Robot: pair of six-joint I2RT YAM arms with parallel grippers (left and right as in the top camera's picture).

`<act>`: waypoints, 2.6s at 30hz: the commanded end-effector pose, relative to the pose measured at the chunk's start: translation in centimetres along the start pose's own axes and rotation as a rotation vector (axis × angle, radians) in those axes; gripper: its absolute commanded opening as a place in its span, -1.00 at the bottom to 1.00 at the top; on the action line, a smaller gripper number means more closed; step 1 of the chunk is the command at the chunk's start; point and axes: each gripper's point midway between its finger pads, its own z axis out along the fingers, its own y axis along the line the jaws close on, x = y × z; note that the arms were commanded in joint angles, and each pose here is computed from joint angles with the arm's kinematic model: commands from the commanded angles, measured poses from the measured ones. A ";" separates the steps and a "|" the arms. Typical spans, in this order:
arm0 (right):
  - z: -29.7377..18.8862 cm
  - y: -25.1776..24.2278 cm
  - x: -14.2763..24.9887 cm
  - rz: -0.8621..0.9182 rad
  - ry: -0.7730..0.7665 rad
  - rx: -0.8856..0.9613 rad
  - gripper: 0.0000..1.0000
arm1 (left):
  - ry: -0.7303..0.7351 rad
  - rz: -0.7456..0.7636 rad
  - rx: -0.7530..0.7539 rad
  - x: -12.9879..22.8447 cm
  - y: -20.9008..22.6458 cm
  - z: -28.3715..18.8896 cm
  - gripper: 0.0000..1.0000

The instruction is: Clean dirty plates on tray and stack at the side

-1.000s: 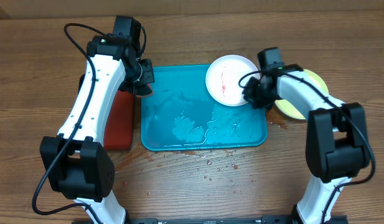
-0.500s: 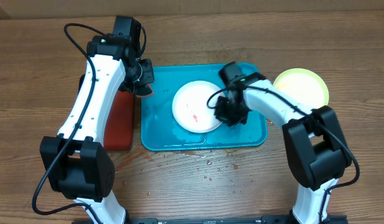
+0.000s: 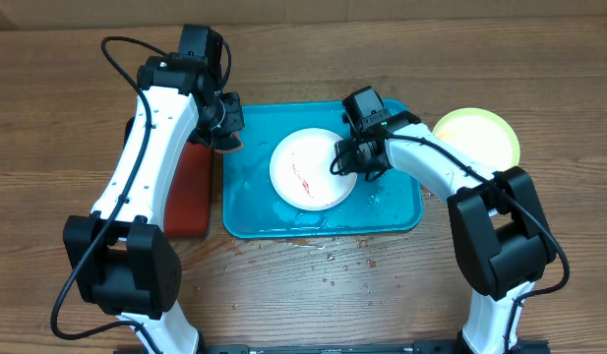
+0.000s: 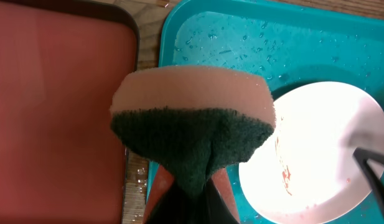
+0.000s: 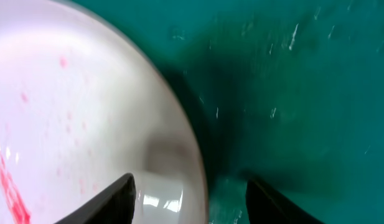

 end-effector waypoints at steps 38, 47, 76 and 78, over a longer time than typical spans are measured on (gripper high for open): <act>2.3 2.5 5.3 0.365 0.248 -0.081 -0.92 | 0.047 0.266 0.119 0.8 -6.9 5.9 -0.91; 2.3 2.6 4.9 0.362 0.231 -0.089 -0.93 | 0.124 0.402 0.112 3.3 -8.8 8.7 -0.92; 2.4 1.9 4.8 0.359 0.215 -0.052 -0.92 | 0.422 0.362 0.245 9.8 -10.6 11.6 -0.92; 2.4 1.9 4.8 0.359 0.217 -0.051 -0.92 | 0.425 0.368 0.246 10.0 -10.8 11.6 -0.91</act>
